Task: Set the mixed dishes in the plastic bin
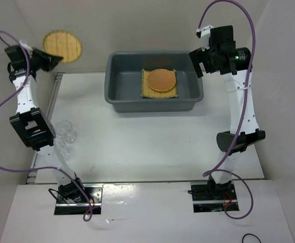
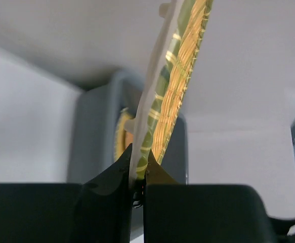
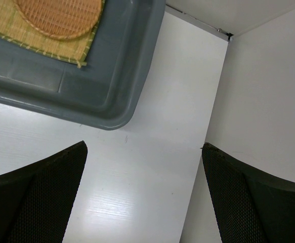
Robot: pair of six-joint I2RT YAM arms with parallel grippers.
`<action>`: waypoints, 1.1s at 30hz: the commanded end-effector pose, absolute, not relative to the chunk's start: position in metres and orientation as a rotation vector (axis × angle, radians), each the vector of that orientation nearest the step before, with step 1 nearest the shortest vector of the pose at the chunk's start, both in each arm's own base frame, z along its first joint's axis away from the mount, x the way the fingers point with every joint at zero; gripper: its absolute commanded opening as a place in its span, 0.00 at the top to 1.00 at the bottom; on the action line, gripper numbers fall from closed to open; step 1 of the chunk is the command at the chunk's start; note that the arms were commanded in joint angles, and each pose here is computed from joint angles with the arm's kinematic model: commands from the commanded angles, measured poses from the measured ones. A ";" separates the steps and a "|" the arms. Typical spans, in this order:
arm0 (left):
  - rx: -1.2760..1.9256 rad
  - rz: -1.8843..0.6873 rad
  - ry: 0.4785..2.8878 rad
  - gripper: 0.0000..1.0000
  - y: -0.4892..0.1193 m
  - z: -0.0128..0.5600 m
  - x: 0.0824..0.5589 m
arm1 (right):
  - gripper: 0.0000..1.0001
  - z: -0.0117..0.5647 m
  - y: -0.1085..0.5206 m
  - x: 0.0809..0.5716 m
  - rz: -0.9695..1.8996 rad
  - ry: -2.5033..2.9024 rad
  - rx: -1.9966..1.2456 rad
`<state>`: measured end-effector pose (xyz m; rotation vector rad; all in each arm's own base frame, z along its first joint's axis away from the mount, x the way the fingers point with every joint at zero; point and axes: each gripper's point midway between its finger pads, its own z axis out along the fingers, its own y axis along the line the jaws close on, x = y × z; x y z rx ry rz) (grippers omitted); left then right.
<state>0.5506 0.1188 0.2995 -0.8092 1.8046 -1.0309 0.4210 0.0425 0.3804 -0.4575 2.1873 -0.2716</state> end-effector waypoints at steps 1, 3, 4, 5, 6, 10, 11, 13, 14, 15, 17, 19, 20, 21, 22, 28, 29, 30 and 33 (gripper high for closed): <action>-0.399 -1.184 1.678 1.00 0.021 0.411 0.571 | 0.02 0.419 0.043 0.399 -0.238 2.083 -0.435; -0.301 -1.245 1.831 1.00 -0.034 0.371 0.594 | 0.02 0.420 0.043 0.395 -0.238 2.080 -0.434; -0.143 -1.213 1.730 1.00 -0.056 0.441 0.567 | 0.02 0.420 0.043 0.395 -0.238 2.080 -0.434; -0.069 -1.282 1.732 1.00 -0.074 0.410 0.586 | 0.02 0.425 0.042 0.392 -0.237 2.069 -0.430; -0.134 -1.462 1.792 1.00 -0.103 0.396 0.587 | 0.02 0.425 0.042 0.392 -0.237 2.069 -0.430; -0.156 -1.515 1.834 1.00 -0.164 0.350 0.610 | 0.02 0.433 0.042 0.385 -0.226 2.048 -0.429; -0.105 -1.512 1.780 1.00 -0.175 0.367 0.606 | 0.02 0.436 0.041 0.382 -0.225 2.039 -0.426; -0.145 -1.581 1.802 1.00 -0.203 0.343 0.615 | 0.02 0.434 0.041 0.379 -0.226 2.047 -0.429; -0.167 -1.587 1.799 1.00 -0.210 0.337 0.619 | 0.02 0.438 0.040 0.376 -0.225 2.036 -0.425; -0.180 -1.594 1.795 1.00 -0.218 0.334 0.621 | 0.02 0.437 0.039 0.373 -0.225 2.039 -0.426; -0.199 -1.594 1.792 1.00 -0.237 0.325 0.625 | 0.02 0.436 0.039 0.371 -0.226 2.042 -0.427; -0.255 -1.589 1.790 1.00 -0.253 0.313 0.633 | 0.02 0.436 0.038 0.369 -0.226 2.045 -0.428; -0.264 -1.585 1.791 1.00 -0.260 0.304 0.636 | 0.02 0.436 0.038 0.367 -0.226 2.045 -0.428; -0.295 -1.577 1.788 1.00 -0.265 0.293 0.643 | 0.02 0.436 0.036 0.367 -0.235 2.046 -0.422; -0.300 -1.580 1.799 1.00 -0.277 0.286 0.641 | 0.02 0.436 0.036 0.367 -0.235 2.046 -0.422; -0.344 -1.533 1.821 1.00 -0.318 0.244 0.648 | 0.02 0.439 0.036 0.366 -0.235 2.037 -0.419; -0.352 -1.526 1.817 1.00 -0.317 0.244 0.649 | 0.02 0.439 0.036 0.366 -0.235 2.037 -0.419; -0.359 -1.524 1.833 1.00 -0.325 0.234 0.649 | 0.02 0.439 0.036 0.366 -0.235 2.037 -0.419; -0.405 -1.497 1.864 1.00 -0.329 0.209 0.653 | 0.02 0.439 0.036 0.366 -0.235 2.037 -0.419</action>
